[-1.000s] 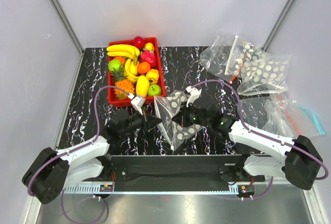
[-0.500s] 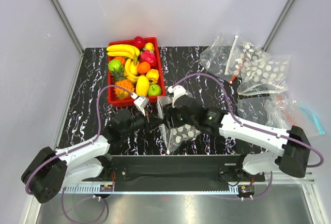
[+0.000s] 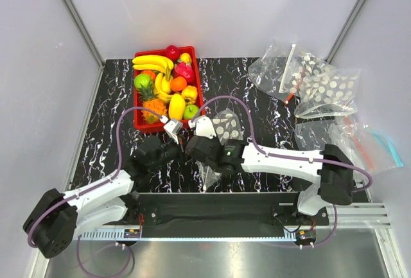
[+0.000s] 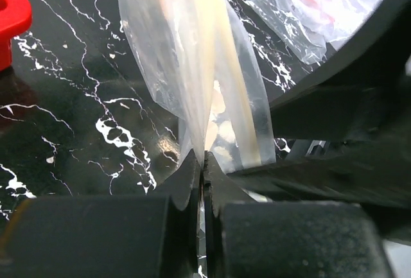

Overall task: Place the food in the zip-top bag and seal the zipper
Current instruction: Open the zipper of the food storage bag.

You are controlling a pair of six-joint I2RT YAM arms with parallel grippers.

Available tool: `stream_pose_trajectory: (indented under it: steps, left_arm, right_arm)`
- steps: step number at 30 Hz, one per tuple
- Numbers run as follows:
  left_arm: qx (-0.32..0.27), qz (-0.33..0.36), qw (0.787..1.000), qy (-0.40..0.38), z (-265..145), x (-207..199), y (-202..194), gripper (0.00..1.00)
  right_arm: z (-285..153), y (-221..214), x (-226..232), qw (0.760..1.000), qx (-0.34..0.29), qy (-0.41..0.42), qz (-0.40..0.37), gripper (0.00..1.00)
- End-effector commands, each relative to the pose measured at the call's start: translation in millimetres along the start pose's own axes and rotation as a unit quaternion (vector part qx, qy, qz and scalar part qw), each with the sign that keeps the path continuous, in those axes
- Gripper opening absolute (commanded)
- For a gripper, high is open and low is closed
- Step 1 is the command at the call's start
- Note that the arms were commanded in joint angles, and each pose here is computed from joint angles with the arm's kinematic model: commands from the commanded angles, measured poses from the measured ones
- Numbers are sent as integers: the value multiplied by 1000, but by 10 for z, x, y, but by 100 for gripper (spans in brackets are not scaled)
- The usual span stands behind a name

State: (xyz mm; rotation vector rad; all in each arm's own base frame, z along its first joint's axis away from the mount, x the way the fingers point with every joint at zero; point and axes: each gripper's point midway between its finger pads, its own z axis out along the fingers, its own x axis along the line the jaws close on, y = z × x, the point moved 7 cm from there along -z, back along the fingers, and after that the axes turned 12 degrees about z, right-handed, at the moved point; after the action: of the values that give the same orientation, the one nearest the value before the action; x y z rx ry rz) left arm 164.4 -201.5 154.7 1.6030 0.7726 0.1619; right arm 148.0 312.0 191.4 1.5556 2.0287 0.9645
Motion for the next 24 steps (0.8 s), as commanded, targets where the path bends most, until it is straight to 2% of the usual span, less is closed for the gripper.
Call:
stream_pose_trajectory:
  steps: [1,3,8,12,16,19,20,21,24]
  left_arm:
    - [-43,23,999,-1,9,-39,235,0]
    - [-42,22,999,2,5,-35,234,0]
    - [-27,13,999,26,36,21,209,0]
    - [21,2,997,76,123,160,111,0]
    - [52,-4,996,77,204,190,50,0]
    - [65,-7,994,87,228,221,16,0]
    - [66,-7,994,87,235,221,14,0]
    - [69,-8,994,89,237,229,2,0]
    - [74,-8,993,92,251,241,-9,0]
  right_arm:
    - [39,63,-74,997,-33,-69,22,42]
    - [61,62,-126,994,-45,-94,23,36]
    - [36,91,-246,988,-66,-139,22,37]
    - [-117,221,-435,977,-83,-198,7,37]
    - [-97,287,-663,970,-69,-233,7,33]
    - [-152,329,-836,962,-75,-262,13,22]
    - [-160,349,-885,960,-79,-269,15,13]
    - [-166,351,-916,960,-80,-270,16,9]
    - [-207,407,-1035,959,-81,-270,19,1]
